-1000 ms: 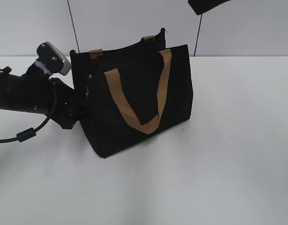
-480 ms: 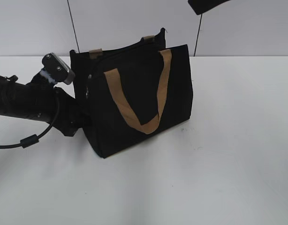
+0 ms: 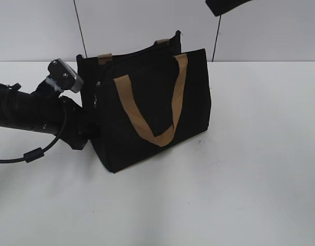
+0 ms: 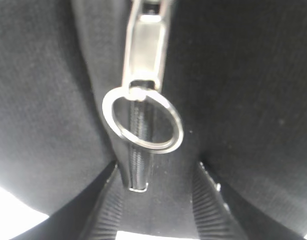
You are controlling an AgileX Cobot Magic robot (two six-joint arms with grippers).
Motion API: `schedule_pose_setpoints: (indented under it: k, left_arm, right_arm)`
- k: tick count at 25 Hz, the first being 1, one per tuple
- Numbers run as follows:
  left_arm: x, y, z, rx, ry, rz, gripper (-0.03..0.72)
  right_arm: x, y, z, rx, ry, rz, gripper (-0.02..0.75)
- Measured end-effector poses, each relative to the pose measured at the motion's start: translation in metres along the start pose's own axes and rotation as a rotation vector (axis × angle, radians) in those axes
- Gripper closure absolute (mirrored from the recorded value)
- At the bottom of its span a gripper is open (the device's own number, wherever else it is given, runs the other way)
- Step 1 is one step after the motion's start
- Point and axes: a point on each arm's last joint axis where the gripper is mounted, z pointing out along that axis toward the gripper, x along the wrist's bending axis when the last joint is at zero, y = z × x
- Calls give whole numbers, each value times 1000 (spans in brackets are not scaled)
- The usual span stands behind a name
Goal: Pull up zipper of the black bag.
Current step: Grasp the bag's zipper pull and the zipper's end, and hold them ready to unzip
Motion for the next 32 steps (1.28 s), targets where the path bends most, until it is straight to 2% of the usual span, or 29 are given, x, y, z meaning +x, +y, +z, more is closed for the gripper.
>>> schedule_pose_setpoints:
  k: [8, 15, 22, 25, 29, 32]
  left_arm:
    - [-1, 2, 0, -15, -13, -1, 348]
    - [7, 12, 0, -40, 11, -2, 349]
    - [8, 12, 0, -35, 16, -5, 358]
    - [10, 9, 0, -8, 42, -5, 419]
    - [15, 4, -1, 46, 95, -8, 628]
    - [15, 3, -1, 53, 103, -17, 669]
  right_arm:
    - [0, 0, 0, 0, 0, 0, 267]
    - [0, 0, 0, 0, 0, 0, 267]
    - [0, 0, 0, -1, 0, 0, 267]
    - [0, 0, 0, -1, 0, 0, 267]
    - [0, 0, 0, -2, -2, 0, 267]
    - [0, 0, 0, -2, -2, 0, 267]
